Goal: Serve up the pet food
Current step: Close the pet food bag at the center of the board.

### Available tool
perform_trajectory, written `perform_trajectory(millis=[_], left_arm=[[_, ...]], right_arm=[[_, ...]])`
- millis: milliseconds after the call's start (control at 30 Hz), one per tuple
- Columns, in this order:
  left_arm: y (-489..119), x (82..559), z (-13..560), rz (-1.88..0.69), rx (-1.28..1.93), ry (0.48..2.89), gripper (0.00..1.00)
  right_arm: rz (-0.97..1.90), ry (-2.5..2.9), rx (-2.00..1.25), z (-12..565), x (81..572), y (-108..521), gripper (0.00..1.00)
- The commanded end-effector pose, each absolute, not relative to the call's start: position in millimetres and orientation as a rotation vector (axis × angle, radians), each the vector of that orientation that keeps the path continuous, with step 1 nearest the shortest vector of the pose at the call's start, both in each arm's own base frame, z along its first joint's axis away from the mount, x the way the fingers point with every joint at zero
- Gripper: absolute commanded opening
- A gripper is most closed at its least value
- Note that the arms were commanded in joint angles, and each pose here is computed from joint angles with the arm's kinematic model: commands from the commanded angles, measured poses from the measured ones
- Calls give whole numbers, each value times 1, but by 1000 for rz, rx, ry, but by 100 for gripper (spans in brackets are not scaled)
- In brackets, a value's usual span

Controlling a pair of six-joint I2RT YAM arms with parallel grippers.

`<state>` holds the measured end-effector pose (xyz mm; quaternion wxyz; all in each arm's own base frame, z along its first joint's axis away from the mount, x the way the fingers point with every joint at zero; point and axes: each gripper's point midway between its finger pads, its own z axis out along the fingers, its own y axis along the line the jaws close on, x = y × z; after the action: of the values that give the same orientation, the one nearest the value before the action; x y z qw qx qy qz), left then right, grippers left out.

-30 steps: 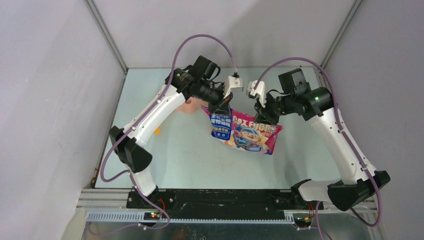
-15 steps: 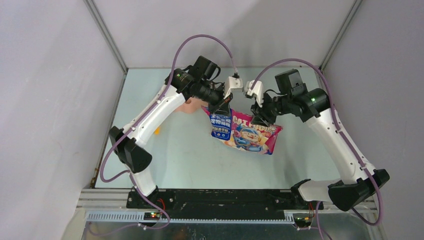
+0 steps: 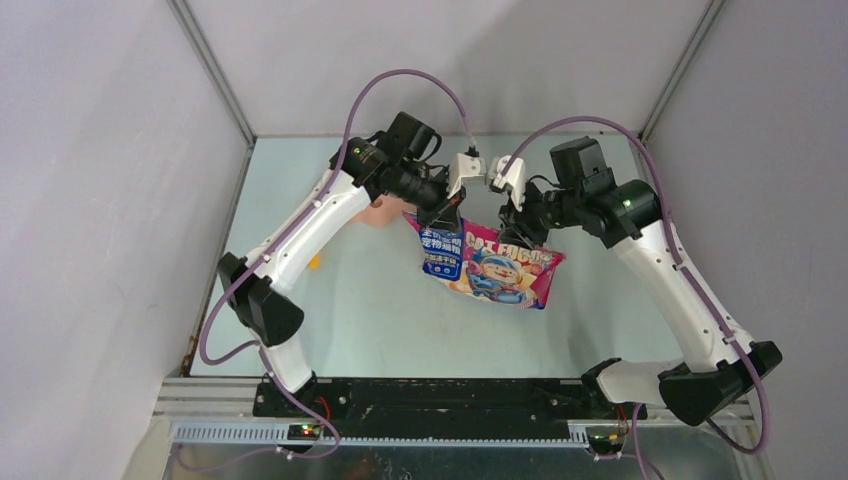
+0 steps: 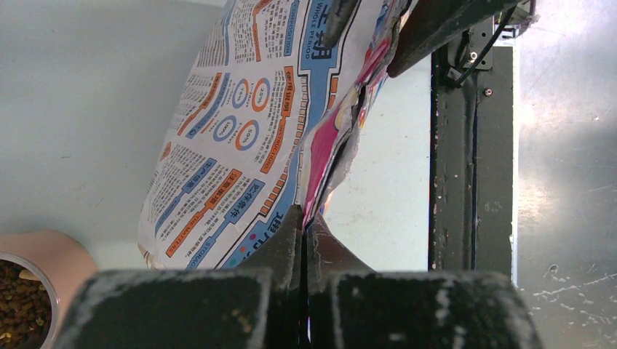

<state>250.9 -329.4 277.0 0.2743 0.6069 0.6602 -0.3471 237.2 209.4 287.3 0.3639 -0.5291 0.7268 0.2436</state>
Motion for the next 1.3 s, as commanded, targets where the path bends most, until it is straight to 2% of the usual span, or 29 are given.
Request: perform_trajectory(millis=[0,100,200,233,267,367,433,467,533,567,633,767,800,833,900,967,1067,1167,1200,1267], left_arm=[[-330,234,323,-952,1629,1613,0],[-330,233,323,-951,1631,1611,0],[-329,233,323,-951,1631,1611,0],[-329,233,323,-949,1631,1610,0],[-329,233,324,-949,1631,1610,0],[-329,233,323,-949,1631,1610,0],[-329,233,323,-950,1631,1611,0],[-329,233,323,-949,1630,1611,0],[-330,233,323,-951,1631,1612,0],[-330,233,323,-950,1632,1611,0],[-330,233,322,-954,1633,1613,0],[-330,232,325,-964,1633,1604,0],[-330,231,325,-967,1634,1605,0],[-330,230,325,-974,1636,1600,0],[-331,227,327,-989,1641,1588,0],[-331,223,329,-1012,1654,1571,0],[-330,214,332,-1056,1688,1531,0],[-328,203,334,-1111,1732,1493,0],[-328,201,336,-1118,1738,1480,0],[-327,195,337,-1147,1759,1458,0]], right_arm=[[642,1775,-1324,306,243,220,37],[668,1780,-1328,303,242,225,33],[695,1789,-1344,299,240,228,11],[701,1801,-1351,296,240,228,10],[704,1807,-1354,294,240,229,13],[704,1804,-1360,289,237,231,42],[696,1793,-1359,289,237,231,42],[689,1790,-1359,289,237,231,40],[684,1792,-1359,288,238,232,27],[683,1795,-1360,287,238,232,12],[681,1805,-1364,284,239,231,0],[670,1811,-1367,279,241,231,0],[667,1814,-1366,279,241,230,2],[661,1821,-1365,278,241,230,20],[651,1819,-1370,278,240,227,43],[629,1815,-1378,277,239,224,51],[596,1825,-1390,272,240,220,51],[580,1838,-1393,268,244,216,29],[583,1844,-1392,267,244,215,17],[595,1858,-1385,264,247,212,1]])
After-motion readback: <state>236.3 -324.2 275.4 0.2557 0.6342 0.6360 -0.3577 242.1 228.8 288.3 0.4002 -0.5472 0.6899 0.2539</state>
